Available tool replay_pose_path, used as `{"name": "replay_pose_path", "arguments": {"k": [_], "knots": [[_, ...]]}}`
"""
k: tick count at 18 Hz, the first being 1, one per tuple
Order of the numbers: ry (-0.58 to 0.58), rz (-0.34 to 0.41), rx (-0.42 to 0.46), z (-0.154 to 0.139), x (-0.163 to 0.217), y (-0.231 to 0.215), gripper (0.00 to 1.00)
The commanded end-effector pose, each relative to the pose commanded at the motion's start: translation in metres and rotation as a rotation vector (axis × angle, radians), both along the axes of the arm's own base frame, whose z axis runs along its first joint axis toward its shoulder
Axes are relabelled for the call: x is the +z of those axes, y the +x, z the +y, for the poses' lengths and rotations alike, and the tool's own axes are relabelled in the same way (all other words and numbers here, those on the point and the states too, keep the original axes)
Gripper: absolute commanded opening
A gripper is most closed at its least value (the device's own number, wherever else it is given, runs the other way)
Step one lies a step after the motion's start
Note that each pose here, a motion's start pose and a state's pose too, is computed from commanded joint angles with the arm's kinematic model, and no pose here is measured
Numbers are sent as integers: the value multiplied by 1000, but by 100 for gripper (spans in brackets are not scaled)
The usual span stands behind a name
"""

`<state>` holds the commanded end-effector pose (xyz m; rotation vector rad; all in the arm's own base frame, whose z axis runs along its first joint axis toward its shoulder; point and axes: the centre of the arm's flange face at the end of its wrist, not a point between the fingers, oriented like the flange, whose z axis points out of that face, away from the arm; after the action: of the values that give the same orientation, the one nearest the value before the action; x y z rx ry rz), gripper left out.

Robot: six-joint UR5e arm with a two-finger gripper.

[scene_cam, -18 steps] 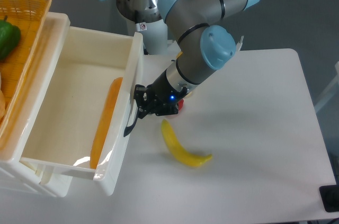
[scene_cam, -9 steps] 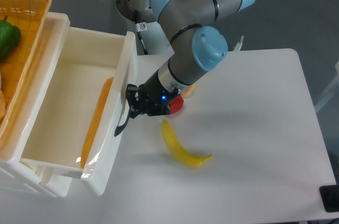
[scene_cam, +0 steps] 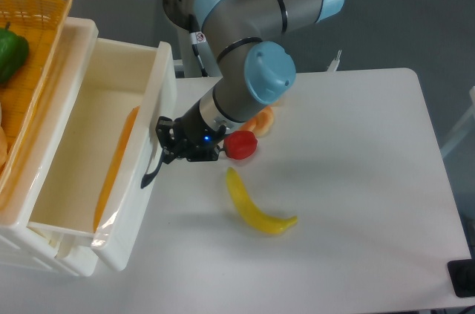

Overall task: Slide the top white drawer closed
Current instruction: 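Push the drawer front with the gripper, sliding the drawer shut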

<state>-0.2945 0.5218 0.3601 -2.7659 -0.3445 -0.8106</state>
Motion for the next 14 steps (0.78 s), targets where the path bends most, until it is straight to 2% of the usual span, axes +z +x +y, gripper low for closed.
{"name": "replay_pose_path", "arguments": {"k": [14], "knots": [[10, -2, -82, 25, 1, 45, 0]]}}
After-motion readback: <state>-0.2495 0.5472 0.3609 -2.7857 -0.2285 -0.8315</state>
